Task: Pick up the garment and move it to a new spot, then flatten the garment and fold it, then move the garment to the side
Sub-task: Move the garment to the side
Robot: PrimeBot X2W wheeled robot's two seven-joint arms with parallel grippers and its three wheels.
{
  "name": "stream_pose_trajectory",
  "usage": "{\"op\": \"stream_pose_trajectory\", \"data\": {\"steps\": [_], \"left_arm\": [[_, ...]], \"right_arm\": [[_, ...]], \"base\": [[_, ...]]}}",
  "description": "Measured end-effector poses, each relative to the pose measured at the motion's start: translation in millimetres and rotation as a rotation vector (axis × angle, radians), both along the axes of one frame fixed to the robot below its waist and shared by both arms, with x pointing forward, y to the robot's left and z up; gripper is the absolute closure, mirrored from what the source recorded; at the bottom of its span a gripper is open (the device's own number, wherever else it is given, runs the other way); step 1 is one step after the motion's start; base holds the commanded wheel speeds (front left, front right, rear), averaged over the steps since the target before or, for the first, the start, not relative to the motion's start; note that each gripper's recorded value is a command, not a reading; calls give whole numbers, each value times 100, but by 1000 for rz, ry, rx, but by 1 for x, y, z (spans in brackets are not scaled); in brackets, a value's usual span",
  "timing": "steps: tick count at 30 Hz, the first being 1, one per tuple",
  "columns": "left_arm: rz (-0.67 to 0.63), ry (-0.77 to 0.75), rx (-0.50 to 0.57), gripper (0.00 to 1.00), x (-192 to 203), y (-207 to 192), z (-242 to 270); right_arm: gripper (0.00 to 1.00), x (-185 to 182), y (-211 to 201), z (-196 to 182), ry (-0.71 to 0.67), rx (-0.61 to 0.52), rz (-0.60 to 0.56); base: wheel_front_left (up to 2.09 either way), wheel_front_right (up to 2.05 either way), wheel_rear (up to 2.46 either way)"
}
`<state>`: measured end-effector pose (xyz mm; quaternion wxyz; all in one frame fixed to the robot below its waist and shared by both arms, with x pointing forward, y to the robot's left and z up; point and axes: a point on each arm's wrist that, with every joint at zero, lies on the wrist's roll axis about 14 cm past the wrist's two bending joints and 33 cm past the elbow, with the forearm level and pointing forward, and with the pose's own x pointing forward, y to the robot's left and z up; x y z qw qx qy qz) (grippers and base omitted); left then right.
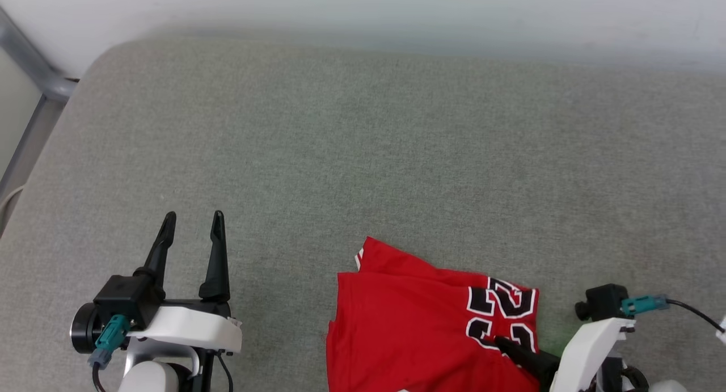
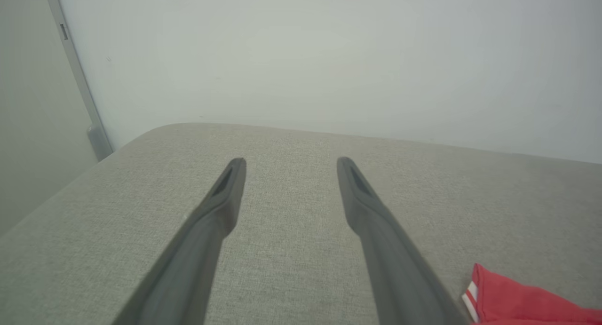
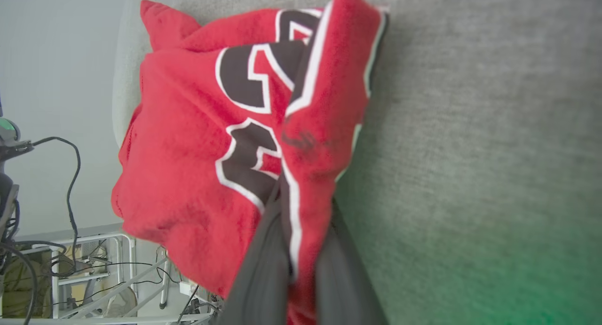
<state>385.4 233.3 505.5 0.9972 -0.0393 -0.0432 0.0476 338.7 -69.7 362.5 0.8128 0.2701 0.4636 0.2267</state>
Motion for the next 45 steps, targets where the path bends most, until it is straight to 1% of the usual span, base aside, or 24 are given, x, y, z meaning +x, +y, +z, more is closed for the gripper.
{"op": "stream_pose_trajectory", "data": {"steps": [5,9,13,18,24,28,29,30,34,37,42,43,45], "left_arm": [[-18,-11,1,0,-6,-7,4],[-64,-17,9,0,-4,-21,6],[-126,-34,11,0,3,-41,10],[-230,-45,15,0,18,-76,12],[-392,-76,-1,0,40,-135,18],[-497,-112,-10,0,57,-173,24],[-520,-113,-9,0,62,-181,23],[-585,-118,-10,0,75,-202,16],[-653,-127,-16,0,95,-223,6],[-687,-116,-21,0,107,-233,-5],[-730,-114,-31,0,126,-244,-20],[-737,-113,-33,0,129,-246,-22],[-749,-112,-39,0,136,-249,-29]], "right_arm": [[100,2,-13,14,-81,-50,-7],[100,2,-42,21,-131,-134,-37],[100,-1,-76,29,-161,-202,-94],[100,-12,-123,38,-169,-288,-175],[100,-16,-168,58,-207,-346,-297],[100,-8,-200,75,-264,-402,-385],[100,-4,-207,78,-277,-427,-400],[100,7,-235,81,-303,-509,-450],[100,22,-279,87,-327,-640,-522],[100,32,-313,91,-327,-732,-576],[100,44,-366,97,-309,-891,-634],[100,45,-376,98,-300,-933,-629],[100,47,-396,101,-287,-983,-658]], "base": [[0,0,0],[0,0,0],[0,0,0],[0,0,0],[0,0,0],[0,0,0],[0,0,0],[0,0,0],[0,0,0],[0,0,0],[0,0,0],[0,0,0],[0,0,0]]}}
